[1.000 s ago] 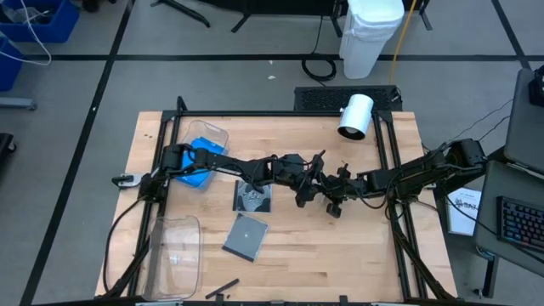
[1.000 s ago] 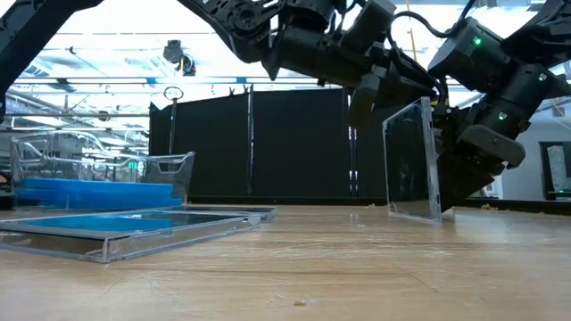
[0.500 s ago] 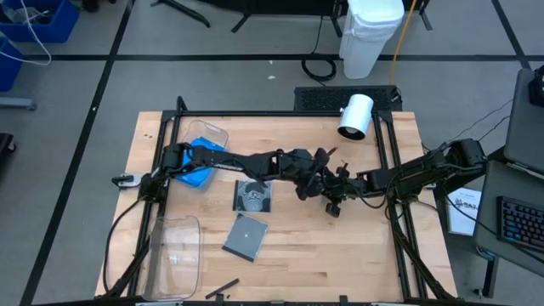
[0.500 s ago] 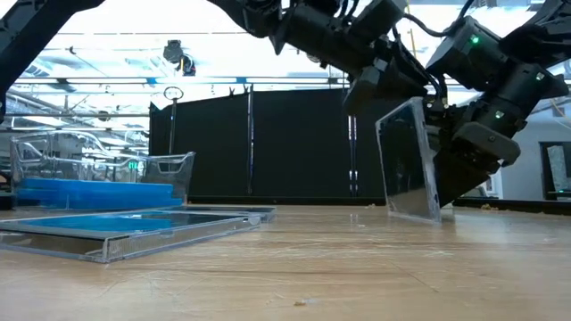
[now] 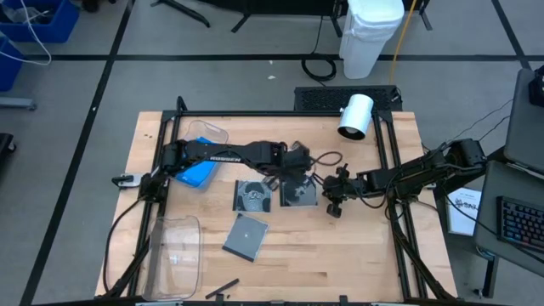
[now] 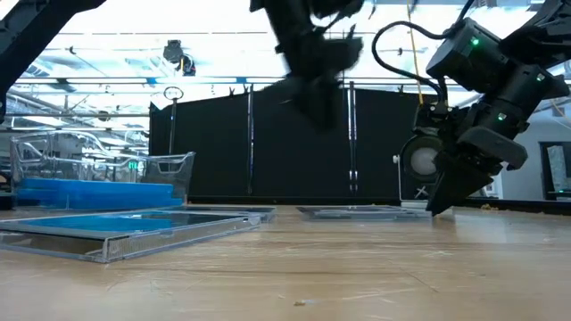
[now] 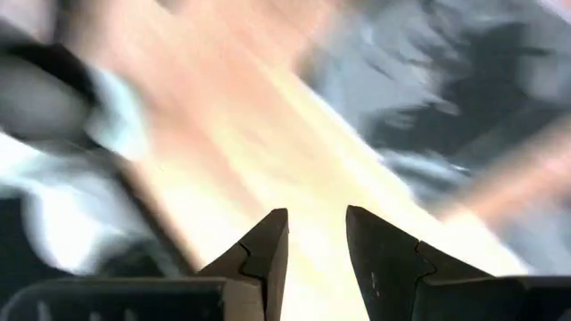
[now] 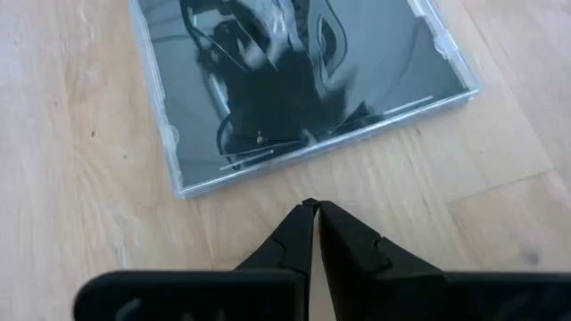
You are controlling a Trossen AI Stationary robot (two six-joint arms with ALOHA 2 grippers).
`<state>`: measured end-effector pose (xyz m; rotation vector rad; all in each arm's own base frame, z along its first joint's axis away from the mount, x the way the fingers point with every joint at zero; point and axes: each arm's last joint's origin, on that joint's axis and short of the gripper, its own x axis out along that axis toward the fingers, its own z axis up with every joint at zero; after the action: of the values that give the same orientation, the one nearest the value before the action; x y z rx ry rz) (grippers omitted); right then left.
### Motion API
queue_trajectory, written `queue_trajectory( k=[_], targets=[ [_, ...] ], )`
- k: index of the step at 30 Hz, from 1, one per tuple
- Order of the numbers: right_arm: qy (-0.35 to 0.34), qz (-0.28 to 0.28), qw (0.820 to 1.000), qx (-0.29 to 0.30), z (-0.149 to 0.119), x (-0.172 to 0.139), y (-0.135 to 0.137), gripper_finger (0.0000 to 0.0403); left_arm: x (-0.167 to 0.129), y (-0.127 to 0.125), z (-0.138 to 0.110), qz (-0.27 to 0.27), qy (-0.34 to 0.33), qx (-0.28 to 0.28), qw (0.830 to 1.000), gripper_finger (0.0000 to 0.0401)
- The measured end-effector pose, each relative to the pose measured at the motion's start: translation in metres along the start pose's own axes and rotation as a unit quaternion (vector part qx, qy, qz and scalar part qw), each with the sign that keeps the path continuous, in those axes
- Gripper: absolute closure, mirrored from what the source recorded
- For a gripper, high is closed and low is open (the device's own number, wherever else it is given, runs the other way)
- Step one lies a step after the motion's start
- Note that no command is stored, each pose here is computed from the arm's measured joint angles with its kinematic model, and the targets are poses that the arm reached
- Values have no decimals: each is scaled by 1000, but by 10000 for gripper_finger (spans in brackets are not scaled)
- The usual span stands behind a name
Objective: Pick & place jewel cases by type
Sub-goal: Put the top black CD case into the bottom transparent bin
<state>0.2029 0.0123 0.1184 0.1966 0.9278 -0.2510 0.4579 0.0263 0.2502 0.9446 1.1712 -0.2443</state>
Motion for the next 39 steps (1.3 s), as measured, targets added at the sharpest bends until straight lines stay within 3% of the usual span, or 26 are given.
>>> queue_trajectory(
  k=[4, 7, 14, 17, 23, 32, 39],
  targets=[
    [-1, 0, 1000, -15, 0, 0, 0, 387, 16, -26, -15, -86, 60, -3, 994, 279],
    [-1, 0, 1000, -20, 0, 0, 0, 387, 35, -52, -21, -120, 95, 56, 987, 279],
    [-1, 0, 1000, -26, 0, 0, 0, 387, 67, -97, -18, -60, 163, 242, 955, 279],
    [-1, 0, 1000, -26, 0, 0, 0, 387, 70, -106, -12, -43, 154, 279, 947, 279],
    [-3, 0, 1000, -25, 0, 0, 0, 387, 63, -102, 12, 17, 108, 269, 957, 279],
    [-33, 19, 999, -5, -16, 4, -4, 387, 53, -98, 26, -10, 25, 174, 984, 276],
    [-48, 36, 998, -22, -18, 5, -4, 387, 52, -98, 28, 0, 27, 191, 981, 210]
  ],
)
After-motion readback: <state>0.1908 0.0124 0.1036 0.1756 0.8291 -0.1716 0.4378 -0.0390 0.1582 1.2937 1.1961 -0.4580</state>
